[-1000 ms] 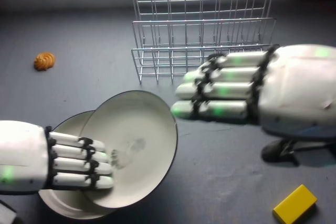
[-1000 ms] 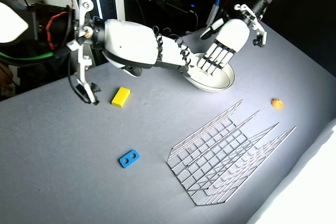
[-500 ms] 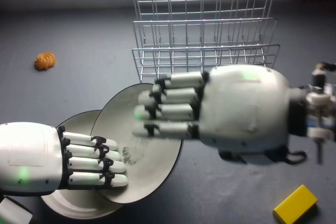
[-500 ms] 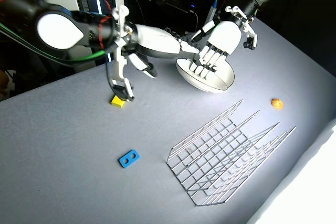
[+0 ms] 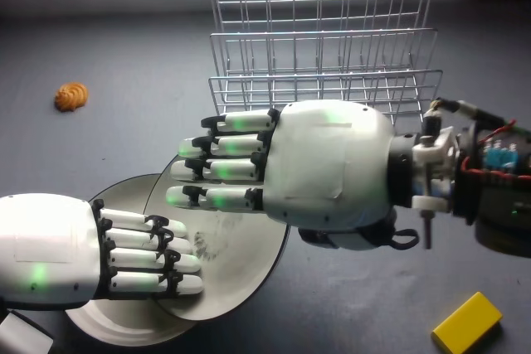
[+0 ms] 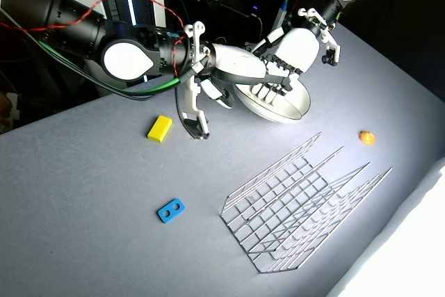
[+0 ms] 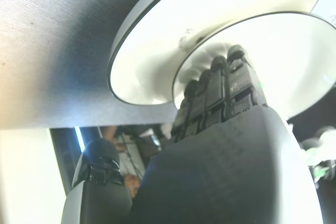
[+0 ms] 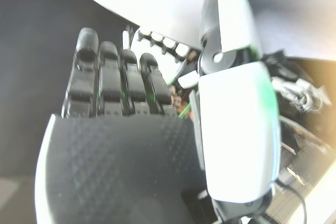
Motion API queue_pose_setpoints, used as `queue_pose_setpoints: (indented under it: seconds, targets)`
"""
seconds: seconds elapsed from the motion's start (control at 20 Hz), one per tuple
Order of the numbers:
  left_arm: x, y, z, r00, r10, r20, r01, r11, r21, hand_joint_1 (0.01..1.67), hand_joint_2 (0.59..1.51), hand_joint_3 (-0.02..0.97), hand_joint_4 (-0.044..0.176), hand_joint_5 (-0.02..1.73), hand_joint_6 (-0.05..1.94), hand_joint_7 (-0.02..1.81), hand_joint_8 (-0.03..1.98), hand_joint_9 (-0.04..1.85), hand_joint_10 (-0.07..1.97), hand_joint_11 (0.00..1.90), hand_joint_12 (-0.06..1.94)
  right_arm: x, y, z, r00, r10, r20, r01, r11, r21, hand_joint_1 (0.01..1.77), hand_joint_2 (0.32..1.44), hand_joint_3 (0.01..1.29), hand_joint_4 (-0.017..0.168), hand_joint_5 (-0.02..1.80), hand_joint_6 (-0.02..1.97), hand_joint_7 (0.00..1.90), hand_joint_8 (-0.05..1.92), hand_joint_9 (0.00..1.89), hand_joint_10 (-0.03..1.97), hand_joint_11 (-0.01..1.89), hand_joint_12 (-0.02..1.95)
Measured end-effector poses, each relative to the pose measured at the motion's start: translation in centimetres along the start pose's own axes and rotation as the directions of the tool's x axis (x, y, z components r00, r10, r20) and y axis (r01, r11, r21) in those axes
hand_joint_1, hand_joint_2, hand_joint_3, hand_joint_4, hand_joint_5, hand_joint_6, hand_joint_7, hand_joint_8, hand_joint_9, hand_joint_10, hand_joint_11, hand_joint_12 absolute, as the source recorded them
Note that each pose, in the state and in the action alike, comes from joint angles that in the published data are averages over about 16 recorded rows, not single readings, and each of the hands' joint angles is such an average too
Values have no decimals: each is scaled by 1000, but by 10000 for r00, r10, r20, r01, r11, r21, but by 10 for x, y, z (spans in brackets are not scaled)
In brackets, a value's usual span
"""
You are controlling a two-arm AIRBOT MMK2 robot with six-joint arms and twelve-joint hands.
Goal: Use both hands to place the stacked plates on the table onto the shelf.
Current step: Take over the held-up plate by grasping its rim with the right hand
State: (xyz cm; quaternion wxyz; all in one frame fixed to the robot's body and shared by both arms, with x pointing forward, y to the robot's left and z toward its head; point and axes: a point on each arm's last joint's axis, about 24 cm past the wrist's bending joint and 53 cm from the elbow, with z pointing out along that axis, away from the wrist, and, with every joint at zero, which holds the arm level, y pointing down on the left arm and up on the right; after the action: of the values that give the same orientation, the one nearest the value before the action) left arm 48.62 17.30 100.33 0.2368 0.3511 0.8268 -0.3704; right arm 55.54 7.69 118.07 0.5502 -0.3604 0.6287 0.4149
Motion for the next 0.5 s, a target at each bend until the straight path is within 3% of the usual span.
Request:
queue_pose_setpoints:
  seconds: [0.25,0.5]
  targets:
    - [0,0,0,10000,-70,38,70,10000,-2,15,1144,22,-1,3,-11,-11,-20,16,-1,16,-9,9,-5,12,10000,-23,-82,24,10000,61,1169,1027,14,-1,201,18,199,12,189,9,31,672]
    - [-1,0,1,9999,-150,82,150,9999,7,15,1145,21,-1,3,-10,-11,-20,16,-4,16,-9,12,-8,19,10000,-99,-12,99,9999,62,1154,1034,14,-3,429,111,457,57,453,25,168,866]
